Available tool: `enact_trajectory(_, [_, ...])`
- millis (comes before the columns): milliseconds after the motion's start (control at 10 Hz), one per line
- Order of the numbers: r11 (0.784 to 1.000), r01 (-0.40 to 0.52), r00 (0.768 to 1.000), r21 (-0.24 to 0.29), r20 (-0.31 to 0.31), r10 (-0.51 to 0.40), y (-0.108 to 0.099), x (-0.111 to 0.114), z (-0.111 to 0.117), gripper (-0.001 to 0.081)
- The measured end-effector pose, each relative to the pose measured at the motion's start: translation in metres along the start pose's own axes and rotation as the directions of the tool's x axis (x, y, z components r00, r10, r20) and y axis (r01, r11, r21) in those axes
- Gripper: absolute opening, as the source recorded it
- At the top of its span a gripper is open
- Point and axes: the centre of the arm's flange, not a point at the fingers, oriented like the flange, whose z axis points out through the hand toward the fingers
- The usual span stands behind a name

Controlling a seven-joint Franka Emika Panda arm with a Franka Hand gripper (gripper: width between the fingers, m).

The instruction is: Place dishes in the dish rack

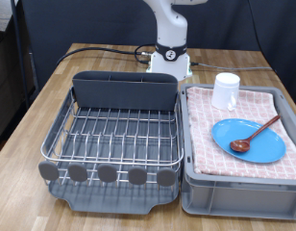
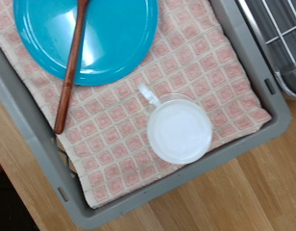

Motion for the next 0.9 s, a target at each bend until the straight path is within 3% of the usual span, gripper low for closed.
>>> enact_trajectory(200, [1.0, 0.004, 1.0, 0.028, -0.016, -0.003, -0.004, -0.018, 0.004, 0.0802])
enact_trajectory(700, [0.997, 0.016, 1.0, 0.073, -0.019, -0.015, -0.037, -0.021, 0.025, 0.0802])
enact_trajectory(900, [0.997, 0.02, 1.0, 0.07, -0.02, -0.018, -0.036, -0.021, 0.025, 0.0802])
